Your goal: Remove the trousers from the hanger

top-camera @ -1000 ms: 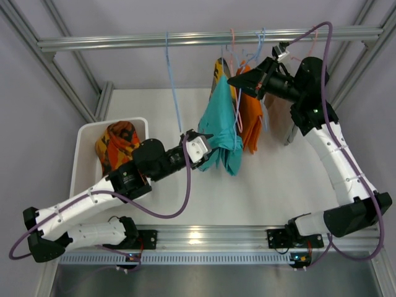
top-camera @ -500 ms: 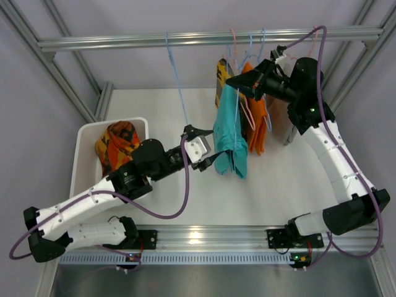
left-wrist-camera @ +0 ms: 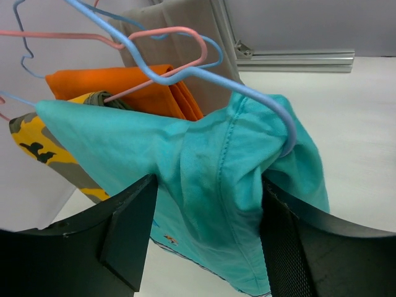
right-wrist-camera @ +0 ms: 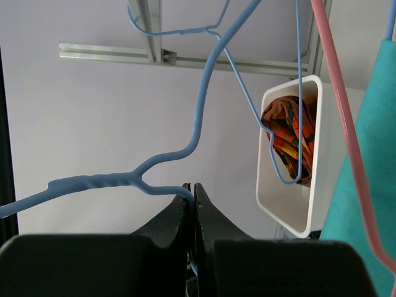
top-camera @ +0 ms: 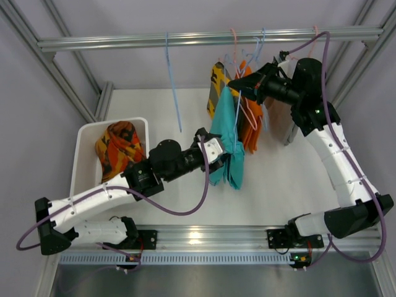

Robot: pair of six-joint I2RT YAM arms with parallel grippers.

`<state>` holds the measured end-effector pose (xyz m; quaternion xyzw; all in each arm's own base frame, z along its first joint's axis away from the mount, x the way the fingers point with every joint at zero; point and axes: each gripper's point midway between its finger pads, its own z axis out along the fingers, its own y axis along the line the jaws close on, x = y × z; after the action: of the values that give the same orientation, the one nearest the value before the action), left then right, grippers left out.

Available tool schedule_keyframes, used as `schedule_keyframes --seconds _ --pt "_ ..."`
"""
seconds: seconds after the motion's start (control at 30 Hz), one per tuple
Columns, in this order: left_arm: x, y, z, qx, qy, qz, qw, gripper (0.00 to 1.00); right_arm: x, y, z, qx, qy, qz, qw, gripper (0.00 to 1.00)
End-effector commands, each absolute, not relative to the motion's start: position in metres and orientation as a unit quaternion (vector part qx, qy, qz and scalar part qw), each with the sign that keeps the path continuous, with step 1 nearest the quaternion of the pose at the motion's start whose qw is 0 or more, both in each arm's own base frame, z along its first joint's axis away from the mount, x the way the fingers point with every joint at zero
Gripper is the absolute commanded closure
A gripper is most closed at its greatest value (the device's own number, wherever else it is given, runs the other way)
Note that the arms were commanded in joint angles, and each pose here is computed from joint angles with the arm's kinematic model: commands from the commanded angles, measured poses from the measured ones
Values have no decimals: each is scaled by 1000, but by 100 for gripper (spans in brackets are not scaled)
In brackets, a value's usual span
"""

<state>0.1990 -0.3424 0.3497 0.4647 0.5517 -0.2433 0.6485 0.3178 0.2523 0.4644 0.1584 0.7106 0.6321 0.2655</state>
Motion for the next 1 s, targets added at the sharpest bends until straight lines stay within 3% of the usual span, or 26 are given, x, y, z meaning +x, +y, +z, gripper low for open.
schedule_keyframes --seconds 0.0,0.4,0.97 --pt "211 -339 384 416 539 -231 695 32 289 242 522 149 669 666 295 100" --pt "208 -333 410 385 515 -249 724 35 286 241 518 154 674 662 290 100" --pt "200 -327 432 372 495 -271 737 28 288 241 513 150 676 659 294 100"
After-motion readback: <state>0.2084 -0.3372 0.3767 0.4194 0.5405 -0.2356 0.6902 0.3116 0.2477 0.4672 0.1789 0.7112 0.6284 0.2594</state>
